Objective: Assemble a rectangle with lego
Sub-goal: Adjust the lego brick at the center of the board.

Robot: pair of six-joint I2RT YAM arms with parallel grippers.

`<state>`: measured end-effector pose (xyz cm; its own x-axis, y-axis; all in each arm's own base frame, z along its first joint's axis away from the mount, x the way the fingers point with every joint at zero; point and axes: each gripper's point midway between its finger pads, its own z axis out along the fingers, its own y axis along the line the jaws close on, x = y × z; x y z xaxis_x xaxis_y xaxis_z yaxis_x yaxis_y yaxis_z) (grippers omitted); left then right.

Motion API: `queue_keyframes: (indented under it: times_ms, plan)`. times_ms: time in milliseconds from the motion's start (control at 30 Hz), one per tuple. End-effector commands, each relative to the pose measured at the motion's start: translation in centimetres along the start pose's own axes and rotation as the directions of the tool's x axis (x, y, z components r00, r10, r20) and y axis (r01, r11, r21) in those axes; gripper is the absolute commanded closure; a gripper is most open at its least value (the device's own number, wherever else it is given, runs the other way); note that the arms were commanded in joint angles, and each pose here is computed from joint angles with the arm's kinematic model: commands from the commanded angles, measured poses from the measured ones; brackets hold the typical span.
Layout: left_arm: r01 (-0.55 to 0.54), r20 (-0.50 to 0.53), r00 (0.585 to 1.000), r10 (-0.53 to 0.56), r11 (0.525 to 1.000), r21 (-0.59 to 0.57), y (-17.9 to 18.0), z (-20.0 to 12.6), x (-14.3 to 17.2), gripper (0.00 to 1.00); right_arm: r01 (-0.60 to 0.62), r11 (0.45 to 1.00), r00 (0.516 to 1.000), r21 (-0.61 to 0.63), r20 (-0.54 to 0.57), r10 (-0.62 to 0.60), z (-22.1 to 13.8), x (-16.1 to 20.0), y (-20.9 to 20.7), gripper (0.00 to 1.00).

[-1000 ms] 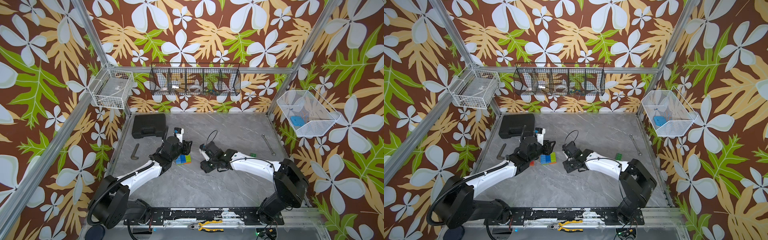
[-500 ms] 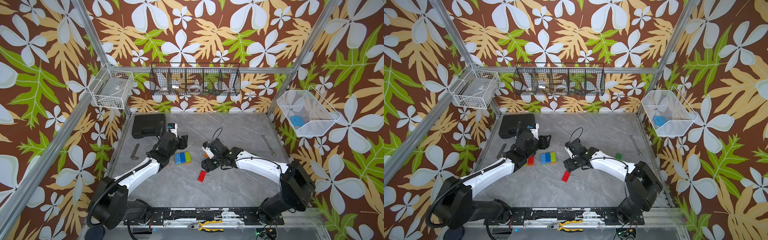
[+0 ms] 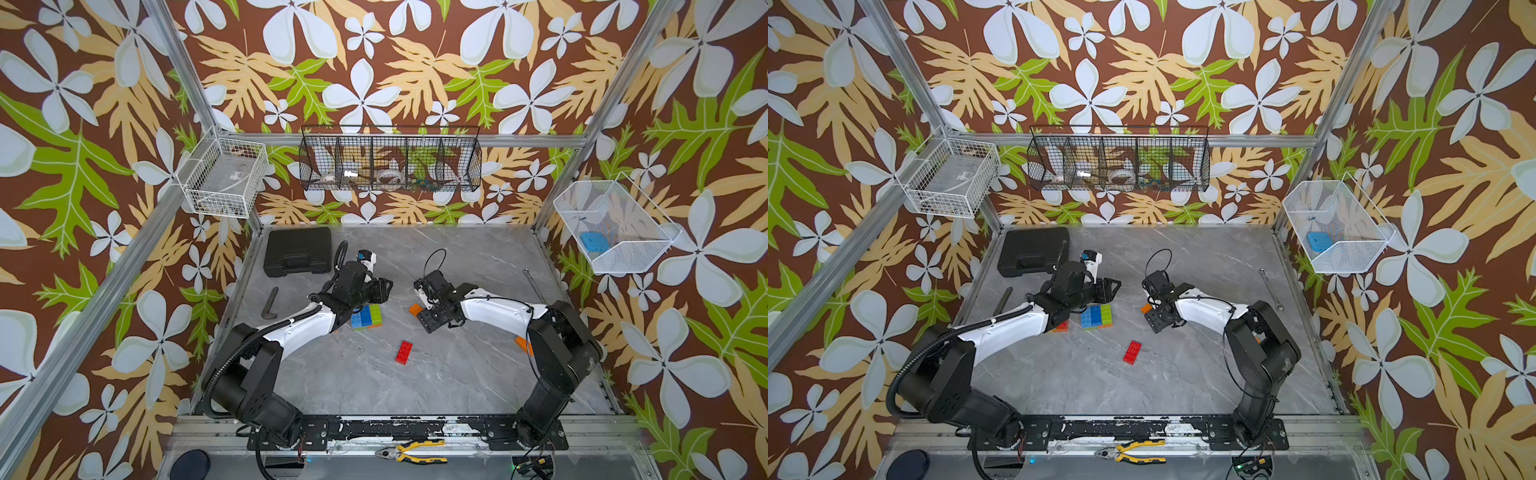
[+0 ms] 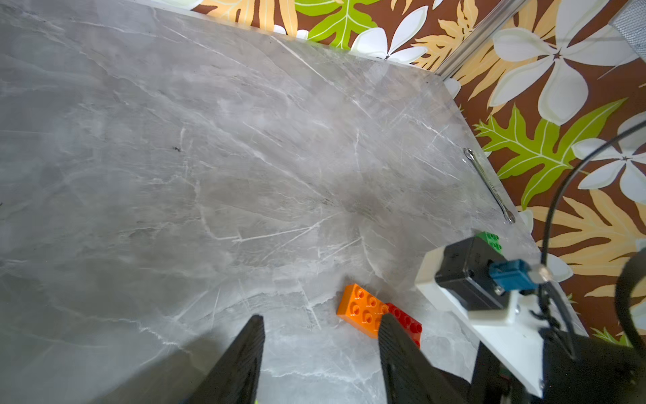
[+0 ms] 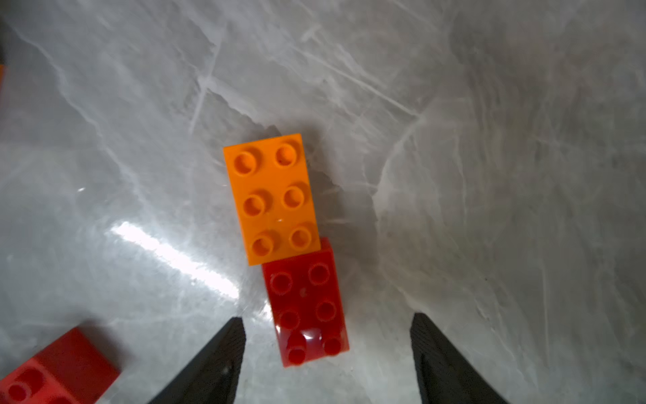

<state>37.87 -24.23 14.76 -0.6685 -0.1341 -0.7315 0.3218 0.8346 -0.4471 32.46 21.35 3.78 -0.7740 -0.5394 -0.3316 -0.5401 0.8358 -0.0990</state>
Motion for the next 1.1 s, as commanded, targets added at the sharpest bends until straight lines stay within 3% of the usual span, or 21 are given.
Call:
queue_keyframes:
  times_ms: [0, 300, 1067]
  plan:
    - [-0.017, 0.022, 1.000, 0.017, 1.000, 0.000, 0.1, 0.0, -0.2, 0.45, 0.015, 0.999, 1.000, -0.030, 0.002, -0.015, 0.6, -0.5, 0.7, 0.29]
    - [-0.022, 0.017, 1.000, 0.022, 1.000, -0.006, 0.4, 0.1, 0.3, 0.45, 0.019, 0.999, 1.000, -0.051, -0.002, -0.019, 1.8, -1.7, 1.1, 0.34]
    - [-0.014, 0.019, 1.000, 0.014, 1.000, 0.004, 0.3, 0.1, 0.4, 0.46, 0.017, 0.998, 1.000, -0.060, -0.001, -0.017, 2.0, -2.2, 1.3, 0.58]
